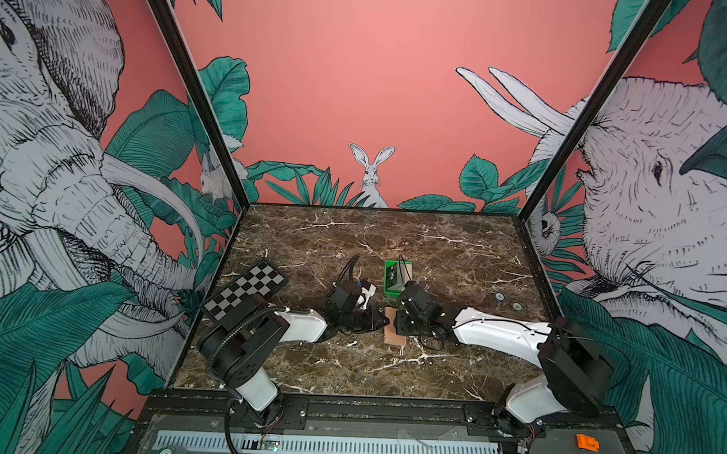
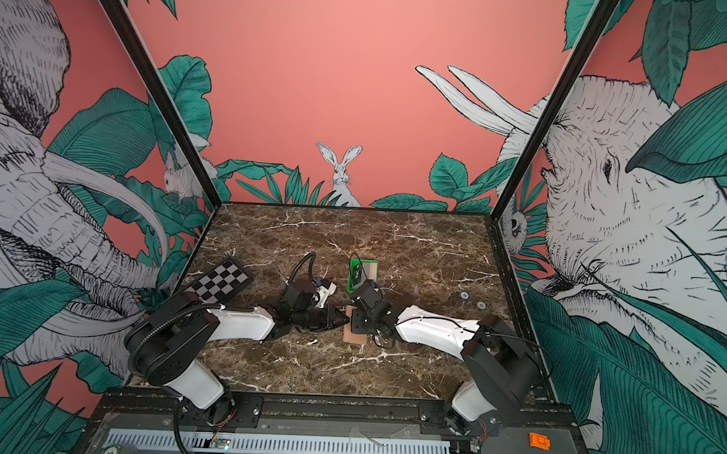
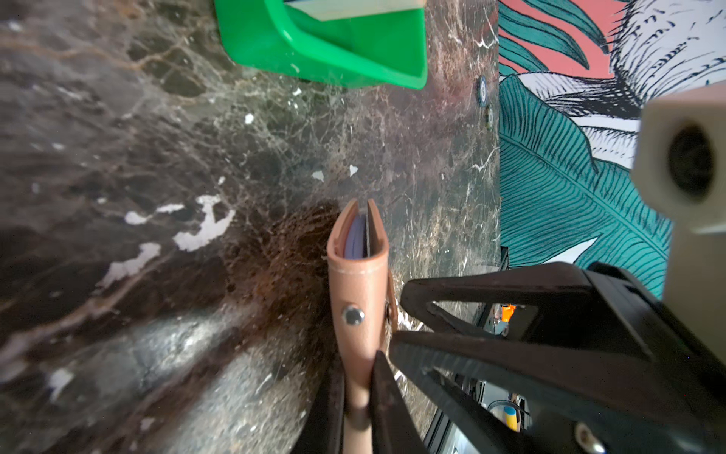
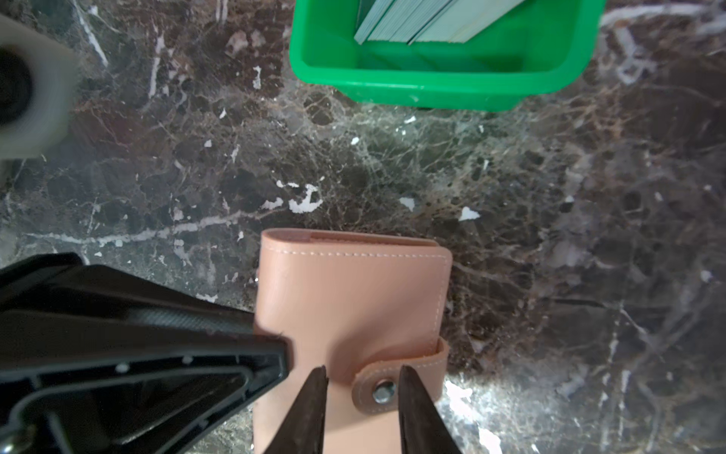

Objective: Put the credit cards into the card holder

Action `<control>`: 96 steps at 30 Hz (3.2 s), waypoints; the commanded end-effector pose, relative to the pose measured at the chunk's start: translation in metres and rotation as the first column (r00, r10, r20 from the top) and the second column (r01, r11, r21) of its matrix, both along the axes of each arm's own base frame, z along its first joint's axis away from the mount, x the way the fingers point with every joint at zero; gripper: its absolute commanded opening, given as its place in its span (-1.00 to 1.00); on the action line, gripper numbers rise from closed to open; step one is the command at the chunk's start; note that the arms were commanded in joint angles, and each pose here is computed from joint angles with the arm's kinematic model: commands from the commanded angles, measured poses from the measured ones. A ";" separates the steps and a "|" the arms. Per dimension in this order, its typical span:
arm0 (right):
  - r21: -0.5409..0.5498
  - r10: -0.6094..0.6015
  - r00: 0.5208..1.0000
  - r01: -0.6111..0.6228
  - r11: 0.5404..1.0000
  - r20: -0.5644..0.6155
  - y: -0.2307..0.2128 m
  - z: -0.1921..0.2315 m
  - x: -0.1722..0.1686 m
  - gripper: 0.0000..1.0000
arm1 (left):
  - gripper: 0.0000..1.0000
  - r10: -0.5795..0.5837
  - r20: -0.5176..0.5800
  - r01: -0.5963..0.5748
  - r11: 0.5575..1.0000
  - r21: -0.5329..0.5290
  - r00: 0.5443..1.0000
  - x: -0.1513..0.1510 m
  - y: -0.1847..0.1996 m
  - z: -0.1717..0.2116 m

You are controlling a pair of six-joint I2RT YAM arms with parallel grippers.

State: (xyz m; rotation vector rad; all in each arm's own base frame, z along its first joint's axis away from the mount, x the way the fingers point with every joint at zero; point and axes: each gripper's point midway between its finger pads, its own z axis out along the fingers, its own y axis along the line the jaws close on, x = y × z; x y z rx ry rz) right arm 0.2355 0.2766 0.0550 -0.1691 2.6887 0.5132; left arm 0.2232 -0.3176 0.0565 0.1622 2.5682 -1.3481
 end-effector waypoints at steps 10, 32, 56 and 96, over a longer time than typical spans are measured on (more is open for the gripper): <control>-0.131 0.004 1.000 -0.006 0.991 -0.018 -0.014 -0.008 -0.002 -0.55 | -0.73 -0.002 0.057 0.002 1.000 0.008 0.998 0.007 -0.002 0.012; -0.022 0.048 0.994 -0.046 0.999 0.103 0.004 0.020 0.002 -0.71 | -0.73 0.006 0.090 -0.011 0.998 0.056 0.996 0.009 -0.001 0.020; -0.030 0.022 0.988 -0.018 0.999 0.155 -0.008 0.036 0.006 -0.58 | -0.73 0.010 0.165 -0.012 1.000 0.012 0.986 0.016 -0.009 0.035; -0.136 -0.017 0.992 0.034 0.990 0.128 -0.031 0.021 0.009 -0.61 | -0.72 -0.026 0.237 0.015 0.999 0.051 0.971 0.016 -0.006 0.039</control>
